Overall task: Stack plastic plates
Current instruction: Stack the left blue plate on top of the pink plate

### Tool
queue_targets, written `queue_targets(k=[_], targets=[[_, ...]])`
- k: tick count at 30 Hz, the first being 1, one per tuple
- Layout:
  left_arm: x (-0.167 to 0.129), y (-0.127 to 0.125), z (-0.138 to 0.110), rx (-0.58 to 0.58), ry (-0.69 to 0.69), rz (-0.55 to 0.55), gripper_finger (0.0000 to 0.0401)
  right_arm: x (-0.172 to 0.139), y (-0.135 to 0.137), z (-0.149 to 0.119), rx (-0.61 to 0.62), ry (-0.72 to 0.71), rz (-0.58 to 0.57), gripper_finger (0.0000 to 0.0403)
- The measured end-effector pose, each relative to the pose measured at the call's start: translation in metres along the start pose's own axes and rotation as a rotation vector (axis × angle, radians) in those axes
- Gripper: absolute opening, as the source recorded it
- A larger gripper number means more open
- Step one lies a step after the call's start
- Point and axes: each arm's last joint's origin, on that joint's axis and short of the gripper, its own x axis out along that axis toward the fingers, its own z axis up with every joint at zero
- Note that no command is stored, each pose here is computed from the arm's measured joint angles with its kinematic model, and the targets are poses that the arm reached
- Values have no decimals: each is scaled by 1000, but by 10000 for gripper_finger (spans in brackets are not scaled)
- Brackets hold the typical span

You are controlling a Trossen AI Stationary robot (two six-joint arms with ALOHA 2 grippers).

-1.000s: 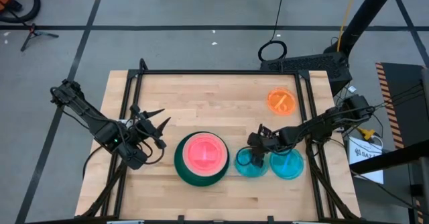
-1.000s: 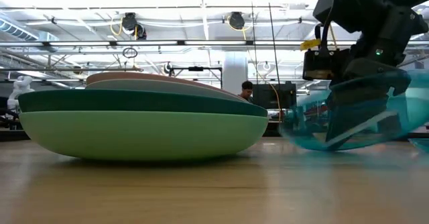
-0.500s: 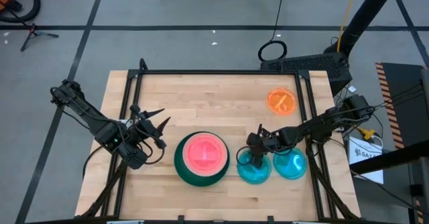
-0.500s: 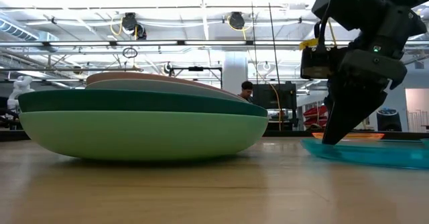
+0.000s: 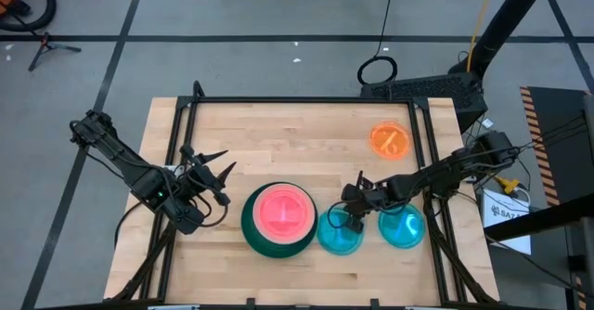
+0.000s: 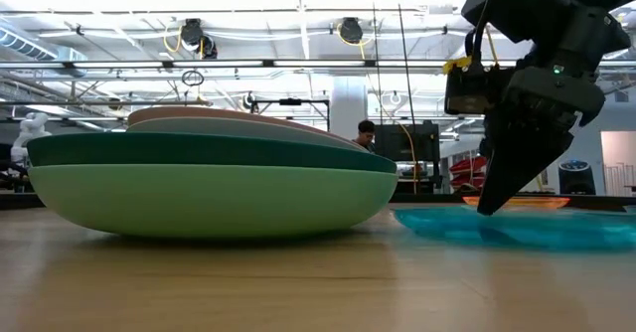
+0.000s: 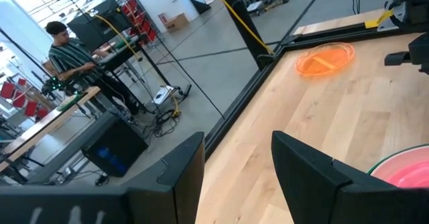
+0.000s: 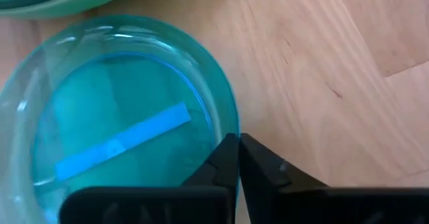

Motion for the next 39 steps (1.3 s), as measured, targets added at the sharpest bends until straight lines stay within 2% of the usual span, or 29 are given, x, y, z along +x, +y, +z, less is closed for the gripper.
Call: queue_targets(k=[5,15,23,28,34,39], targets=[[0,0,0,-1,0,0,179,-13,0,2,-9,-21,17,3],[0,0,0,-11,0,0,179,-62,-4,6,3,-114,74,1],[0,0,0,-5,-1,2,179,-88,-5,14,86,-286,120,1],[0,0,0,1,-3,4,179,-82,0,33,120,-440,148,0],[0,1,0,24,-14,24,179,-51,0,60,146,-586,176,0],[0,1,1,27,-15,24,179,-25,-7,75,234,-657,195,0]])
